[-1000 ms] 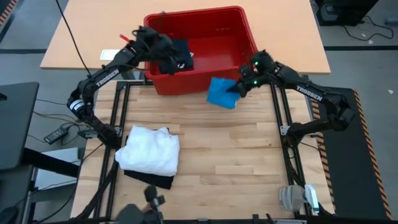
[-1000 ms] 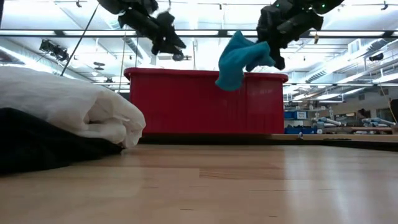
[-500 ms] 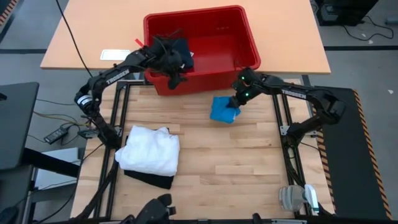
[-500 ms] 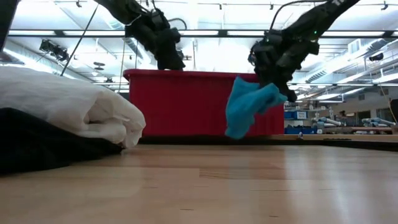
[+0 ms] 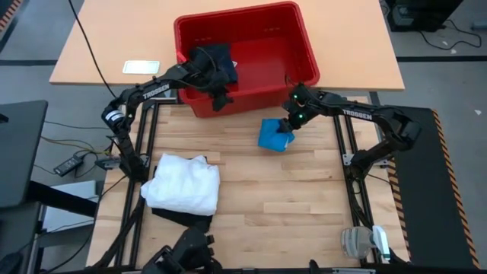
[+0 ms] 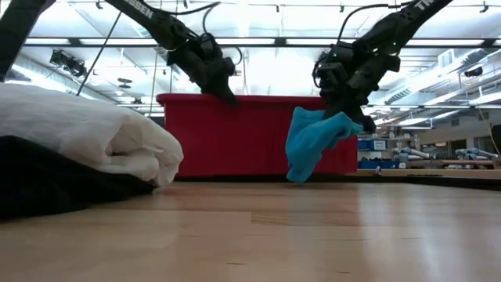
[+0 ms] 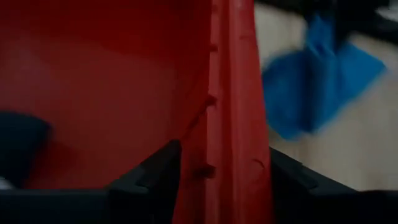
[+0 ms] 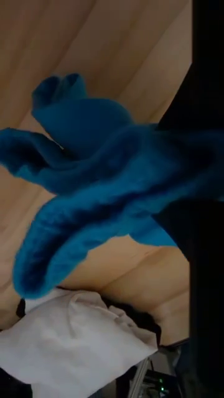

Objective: Fold laundry
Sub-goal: Fold the blue short

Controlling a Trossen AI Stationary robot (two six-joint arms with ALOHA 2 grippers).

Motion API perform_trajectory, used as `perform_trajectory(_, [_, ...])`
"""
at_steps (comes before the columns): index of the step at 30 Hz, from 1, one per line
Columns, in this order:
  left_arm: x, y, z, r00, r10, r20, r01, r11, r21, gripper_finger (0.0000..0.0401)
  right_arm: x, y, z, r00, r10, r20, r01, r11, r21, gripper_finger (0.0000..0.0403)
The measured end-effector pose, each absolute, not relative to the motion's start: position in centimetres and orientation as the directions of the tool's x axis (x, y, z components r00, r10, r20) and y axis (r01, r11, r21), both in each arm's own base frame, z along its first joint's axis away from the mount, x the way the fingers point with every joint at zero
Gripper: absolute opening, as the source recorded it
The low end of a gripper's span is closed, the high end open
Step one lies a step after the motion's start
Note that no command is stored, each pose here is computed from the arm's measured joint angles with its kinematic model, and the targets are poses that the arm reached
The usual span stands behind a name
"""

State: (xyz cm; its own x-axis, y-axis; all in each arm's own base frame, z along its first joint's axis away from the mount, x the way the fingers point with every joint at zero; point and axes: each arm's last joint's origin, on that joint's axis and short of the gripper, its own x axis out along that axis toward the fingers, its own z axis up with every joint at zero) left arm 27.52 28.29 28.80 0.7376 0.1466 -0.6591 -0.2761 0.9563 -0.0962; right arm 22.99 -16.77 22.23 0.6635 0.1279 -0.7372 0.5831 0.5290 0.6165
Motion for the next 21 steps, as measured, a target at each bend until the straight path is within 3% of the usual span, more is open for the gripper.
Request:
perform_trajectory(8, [26.2,29.6,32.5,0.722,0.466,-0.512,-0.481,0.869,0.113,0.0188,23.4,-16.1,22.3,0.659,0.142,-0.739,0.569,0.548,0.613,0.015])
perform_trajectory(15, [25.2,26.8,37.8,0.762,0.468,-0.448,-0.511,0.859,0.028,0.0188,23.5,-13.8,22.5,0.579,0.158,-0.8,0.605,0.574,0.551,0.015])
perform_trajectory(17, [25.1,25.5,39.2,0.78,0.454,-0.431,-0.498,0.867,0.013,0.0188,23.5,-12.9,23.3,0.6,0.179,-0.78,0.555,0.608,0.567,0.0149])
perform_trajectory(21, [25.2,22.4,40.8,0.811,0.393,-0.433,-0.469,0.88,-0.08,0.0188,23.6,-11.1,25.3,0.683,0.345,-0.644,0.328,0.643,0.692,0.0149])
